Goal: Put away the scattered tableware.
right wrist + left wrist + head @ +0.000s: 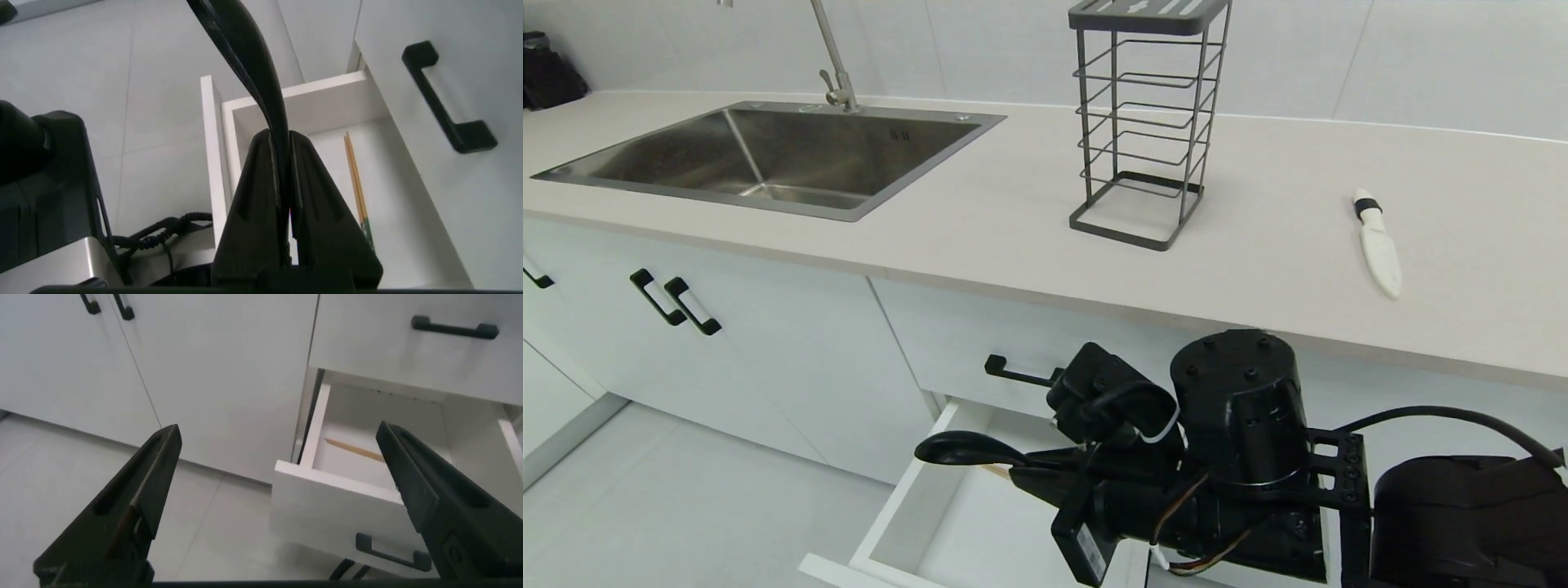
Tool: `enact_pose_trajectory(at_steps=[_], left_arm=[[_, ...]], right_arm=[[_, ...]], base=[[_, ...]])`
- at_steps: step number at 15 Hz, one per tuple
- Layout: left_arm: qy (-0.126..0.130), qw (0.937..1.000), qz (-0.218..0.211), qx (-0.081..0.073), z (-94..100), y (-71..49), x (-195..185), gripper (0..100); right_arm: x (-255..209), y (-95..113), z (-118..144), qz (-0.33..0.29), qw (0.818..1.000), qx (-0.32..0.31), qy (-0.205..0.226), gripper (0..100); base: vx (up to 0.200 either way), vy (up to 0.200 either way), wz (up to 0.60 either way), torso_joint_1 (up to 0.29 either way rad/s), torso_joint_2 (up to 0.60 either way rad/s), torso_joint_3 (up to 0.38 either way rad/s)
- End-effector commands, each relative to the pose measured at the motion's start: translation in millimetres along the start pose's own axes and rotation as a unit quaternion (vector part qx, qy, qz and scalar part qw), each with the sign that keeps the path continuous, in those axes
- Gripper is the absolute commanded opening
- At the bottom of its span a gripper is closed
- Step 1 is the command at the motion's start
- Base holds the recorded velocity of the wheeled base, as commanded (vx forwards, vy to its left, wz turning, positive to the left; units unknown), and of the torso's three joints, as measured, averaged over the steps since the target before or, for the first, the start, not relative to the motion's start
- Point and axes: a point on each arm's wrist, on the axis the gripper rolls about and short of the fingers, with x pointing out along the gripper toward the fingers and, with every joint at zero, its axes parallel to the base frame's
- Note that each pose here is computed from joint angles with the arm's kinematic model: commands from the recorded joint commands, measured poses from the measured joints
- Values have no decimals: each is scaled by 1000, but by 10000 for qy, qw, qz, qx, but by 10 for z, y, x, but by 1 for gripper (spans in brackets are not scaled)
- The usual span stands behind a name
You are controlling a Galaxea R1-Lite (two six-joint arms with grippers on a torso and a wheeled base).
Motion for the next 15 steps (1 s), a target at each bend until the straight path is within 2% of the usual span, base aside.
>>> enact_pose_trajectory(at_steps=[1,3,5,7,9,11,12,15], left_arm=[[1,10000,2,-1,0,0,0,100],[1,10000,2,-1,0,0,0,100],[1,10000,2,-9,0,0,0,100],[1,10000,2,-1,0,0,0,100],[1,10000,2,-1,0,0,0,100],[0,10000,10,-1,0,0,0,100],[1,10000,2,-1,0,0,0,100],[1,10000,2,-1,0,0,0,100]], right_arm=[[-28,5,19,6,10000,-6,-34,0],[-78,2,99,40,9998,-51,-190,0],[-118,10,96,127,9998,-42,-166,0],[-204,30,54,517,9986,-49,-89,0],[-382,14,24,474,9989,-38,9,0],[-467,6,37,282,9995,-52,-90,0],[-442,-17,105,15,9993,-85,-351,0],[-182,-28,-21,-123,9998,-87,-133,0]], base=[[0,0,0,-246,432,183],[0,0,0,-242,361,141],[0,0,0,-251,342,144],[0,0,0,-259,334,127],[0,0,0,-127,273,120],[0,0,0,-36,264,73],[0,0,0,-12,139,32],[0,0,0,-2,22,11]])
